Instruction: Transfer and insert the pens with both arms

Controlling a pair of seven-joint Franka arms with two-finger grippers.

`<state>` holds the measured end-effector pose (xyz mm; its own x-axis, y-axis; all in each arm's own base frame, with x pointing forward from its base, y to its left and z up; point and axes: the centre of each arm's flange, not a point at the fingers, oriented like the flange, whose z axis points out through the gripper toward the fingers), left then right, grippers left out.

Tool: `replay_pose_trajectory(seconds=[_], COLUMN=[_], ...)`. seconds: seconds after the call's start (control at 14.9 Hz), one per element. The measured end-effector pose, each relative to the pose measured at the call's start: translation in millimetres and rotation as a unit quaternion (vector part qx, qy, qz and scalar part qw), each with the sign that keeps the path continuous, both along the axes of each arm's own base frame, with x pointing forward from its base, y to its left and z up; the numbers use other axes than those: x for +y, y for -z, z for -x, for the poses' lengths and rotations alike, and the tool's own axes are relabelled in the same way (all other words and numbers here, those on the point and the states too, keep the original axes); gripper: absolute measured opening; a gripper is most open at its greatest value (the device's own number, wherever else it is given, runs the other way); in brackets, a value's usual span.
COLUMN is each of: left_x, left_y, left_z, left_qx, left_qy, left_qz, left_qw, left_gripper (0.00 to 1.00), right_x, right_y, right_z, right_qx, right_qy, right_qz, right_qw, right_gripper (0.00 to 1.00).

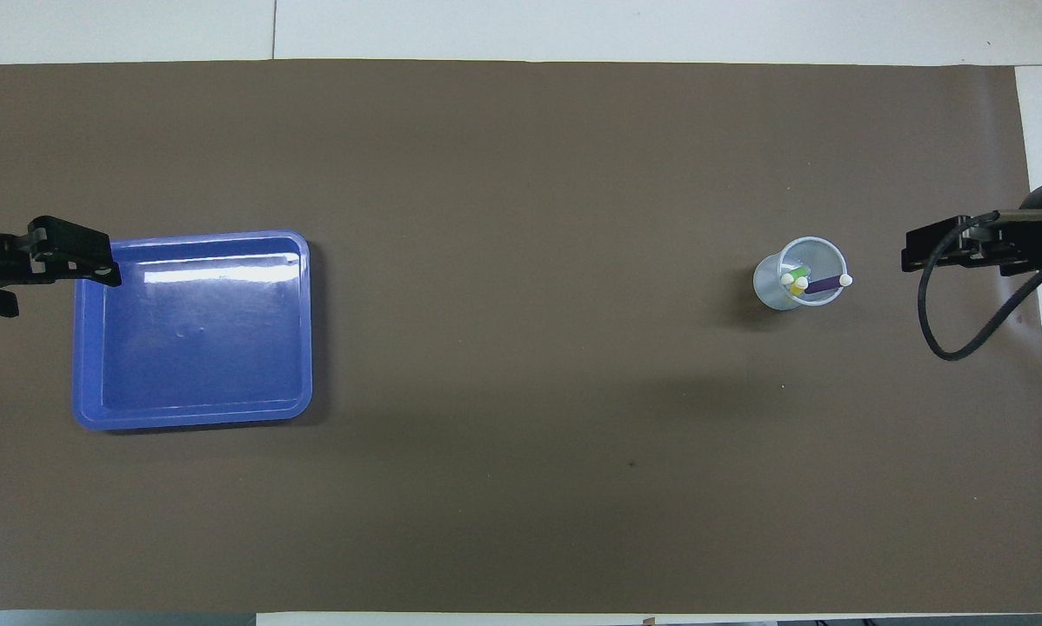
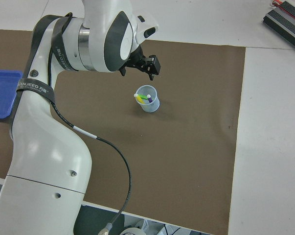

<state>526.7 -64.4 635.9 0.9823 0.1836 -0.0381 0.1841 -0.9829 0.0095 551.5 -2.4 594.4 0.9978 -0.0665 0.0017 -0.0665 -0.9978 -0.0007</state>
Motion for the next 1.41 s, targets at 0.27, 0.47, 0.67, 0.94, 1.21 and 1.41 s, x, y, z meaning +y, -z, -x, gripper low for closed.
replay_pose_trajectory(seconds=[0.27, 0.47, 0.67, 0.94, 1.21, 1.41], left_x=[1.1, 2.2, 2.7, 2.8, 3.7, 5.0], left_y=[1.2, 2.2, 2.1, 1.6, 2.6, 4.1], left_z=[-0.2, -0.2, -0.1, -0.2, -0.3, -0.4], left_qx=[0.004, 0.006, 0.006, 0.006, 0.007, 0.008], left_qy=[0.035, 0.066, 0.074, 0.080, 0.079, 0.078], left_qz=[0.001, 0.002, 0.003, 0.003, 0.003, 0.003], left_qw=[0.999, 0.998, 0.997, 0.997, 0.997, 0.997], left_gripper=[1.00, 1.00, 1.00, 1.00, 1.00, 1.00], right_x=[4.6, 6.5, 6.8, 7.5, 7.6, 7.6], right_y=[0.5, 0.6, 0.6, 0.2, 1.0, 0.9], right_z=[0.4, 0.4, 0.4, 0.6, 2.1, 2.2], right_qx=[0.002, 0.002, 0.002, 0.001, 0.008, 0.008], right_qy=[-0.004, -0.004, -0.004, -0.005, 0.011, 0.016], right_qz=[-0.001, -0.007, -0.007, -0.007, -0.007, -0.007], right_qw=[1.000, 1.000, 1.000, 1.000, 1.000, 1.000], right_gripper=[1.00, 1.00, 1.00, 1.00, 1.00, 1.00])
